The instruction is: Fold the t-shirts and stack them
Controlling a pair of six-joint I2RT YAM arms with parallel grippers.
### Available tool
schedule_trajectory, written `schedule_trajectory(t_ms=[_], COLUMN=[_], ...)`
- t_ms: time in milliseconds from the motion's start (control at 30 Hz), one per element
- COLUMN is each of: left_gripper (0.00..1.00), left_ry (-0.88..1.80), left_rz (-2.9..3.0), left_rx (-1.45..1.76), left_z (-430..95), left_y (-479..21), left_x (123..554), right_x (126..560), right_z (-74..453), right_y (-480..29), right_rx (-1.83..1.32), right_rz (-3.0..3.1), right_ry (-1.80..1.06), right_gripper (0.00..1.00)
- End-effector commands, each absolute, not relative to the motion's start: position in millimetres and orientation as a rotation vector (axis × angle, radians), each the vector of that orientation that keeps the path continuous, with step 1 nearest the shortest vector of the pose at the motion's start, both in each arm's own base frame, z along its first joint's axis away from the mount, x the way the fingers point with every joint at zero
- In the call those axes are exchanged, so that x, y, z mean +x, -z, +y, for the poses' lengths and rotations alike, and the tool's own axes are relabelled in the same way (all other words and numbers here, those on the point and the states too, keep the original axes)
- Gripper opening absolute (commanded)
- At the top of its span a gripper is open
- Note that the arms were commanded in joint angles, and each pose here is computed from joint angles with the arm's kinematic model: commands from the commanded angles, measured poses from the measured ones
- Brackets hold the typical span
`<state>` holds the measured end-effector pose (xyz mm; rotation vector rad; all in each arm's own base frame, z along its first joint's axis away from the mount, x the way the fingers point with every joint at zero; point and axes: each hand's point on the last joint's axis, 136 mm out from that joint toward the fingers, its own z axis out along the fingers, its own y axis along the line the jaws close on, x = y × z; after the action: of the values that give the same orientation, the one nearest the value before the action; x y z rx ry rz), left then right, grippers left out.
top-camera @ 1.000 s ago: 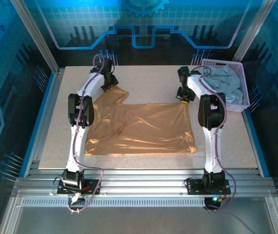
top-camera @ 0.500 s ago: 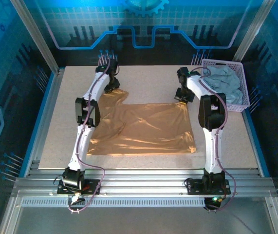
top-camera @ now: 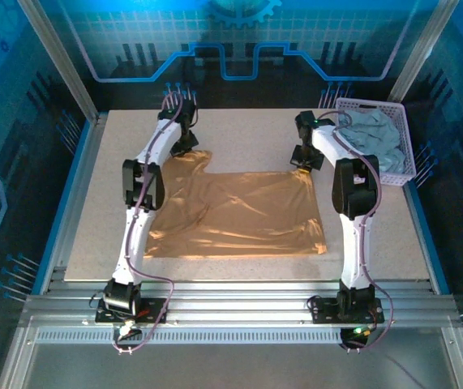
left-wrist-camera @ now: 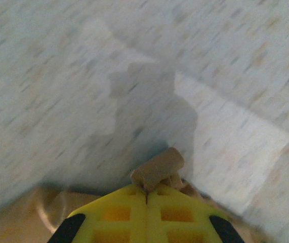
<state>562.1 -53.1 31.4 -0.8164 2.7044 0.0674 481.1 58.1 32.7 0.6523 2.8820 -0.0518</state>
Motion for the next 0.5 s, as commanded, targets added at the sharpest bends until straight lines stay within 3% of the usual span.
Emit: schedule_trajectory(t_ms=[0, 200, 467], left_gripper=[0.00, 0.00, 0.00], left_ry=[-0.011, 0.028, 0.076], left_rz=[2.531, 2.470, 2.515], left_rx=[-0.762, -0.732, -0.754], left_z=[-51.4, -46.1, -45.4], left_y=[-122.3, -158.7, -164.4], left_x=[561.9, 527.2, 467.2], right_x=[484.4, 489.8, 473.1], right_z=[57.4, 54.8, 59.3], right_y=[-57.1, -75.2, -93.2], right_rx=[0.638, 0.610, 0.558], right_rz=[2.832, 2.785, 2.776], right_ry=[-0.002, -0.028, -0.078], right_gripper=[0.00, 0.00, 0.00])
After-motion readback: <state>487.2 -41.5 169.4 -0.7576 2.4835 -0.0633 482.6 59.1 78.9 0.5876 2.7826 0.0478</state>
